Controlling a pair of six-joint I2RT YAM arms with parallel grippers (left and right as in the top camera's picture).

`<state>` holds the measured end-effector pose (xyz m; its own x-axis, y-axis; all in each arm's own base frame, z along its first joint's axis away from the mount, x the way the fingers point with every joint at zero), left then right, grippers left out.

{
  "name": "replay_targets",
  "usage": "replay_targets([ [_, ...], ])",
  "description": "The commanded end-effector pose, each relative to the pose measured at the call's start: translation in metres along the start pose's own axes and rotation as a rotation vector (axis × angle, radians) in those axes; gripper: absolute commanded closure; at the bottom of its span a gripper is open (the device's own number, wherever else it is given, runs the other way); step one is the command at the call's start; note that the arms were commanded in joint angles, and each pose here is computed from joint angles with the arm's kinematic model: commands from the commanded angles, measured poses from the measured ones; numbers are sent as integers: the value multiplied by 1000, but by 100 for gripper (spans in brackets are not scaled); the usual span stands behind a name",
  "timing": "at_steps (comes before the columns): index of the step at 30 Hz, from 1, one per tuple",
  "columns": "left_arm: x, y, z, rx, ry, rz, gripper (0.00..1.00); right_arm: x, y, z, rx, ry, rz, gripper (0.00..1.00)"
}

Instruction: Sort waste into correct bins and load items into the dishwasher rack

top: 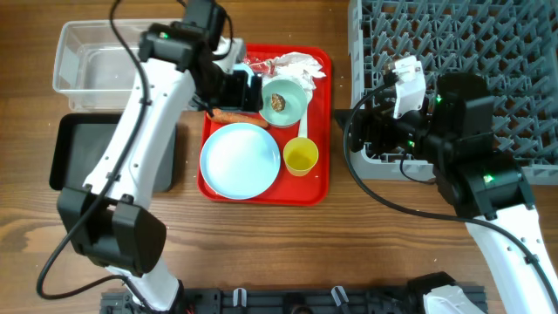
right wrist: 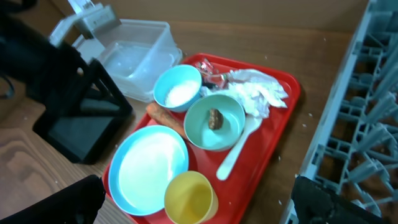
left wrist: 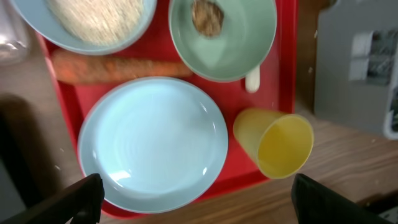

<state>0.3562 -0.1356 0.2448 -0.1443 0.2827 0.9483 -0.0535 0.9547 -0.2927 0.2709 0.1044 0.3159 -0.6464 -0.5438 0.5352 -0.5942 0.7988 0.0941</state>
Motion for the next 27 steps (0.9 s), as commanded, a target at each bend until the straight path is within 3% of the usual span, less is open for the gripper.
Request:
replay_targets([
  [1,-42,-10,27,-2,99,-47,15,-6,-10,-2,-21,23,59,0],
  [4,-78,-36,49,-26,103,-30,39,-14,-28,10,-118,94,207,0],
  [7,-99,-47,60,-65,84,-32,44,-23,-33,17,-130,136,222,0],
  [12,-128,-40,56,22,35,-122,58,-38,-38,22,-157,169,219,0],
  [16,-148,-37,53,24,51,-134,95,-40,-39,23,-164,176,219,0],
  [20,-148,-38,52,27,48,-130,96,-40,-39,23,-164,174,219,1],
  [24,-95,-36,32,76,37,-16,96,-41,-31,16,-156,135,137,0],
  [26,-48,-31,15,67,9,181,96,-43,-23,4,-111,68,42,0],
  [27,-15,-23,5,67,-14,353,96,-44,-16,-7,-64,5,-41,0],
])
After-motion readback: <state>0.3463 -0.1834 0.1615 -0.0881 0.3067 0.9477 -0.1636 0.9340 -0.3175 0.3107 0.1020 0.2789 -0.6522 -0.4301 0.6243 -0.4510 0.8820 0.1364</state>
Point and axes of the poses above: each gripper's point midway between its finger pads, its own x axis back along the fingers, its own y axis along the line the jaws close on, z = x × y, the point moved 7 cm from there along x, back along the fingers, and after that the axes turned 14 degrees about x, right-handed, at the moved point
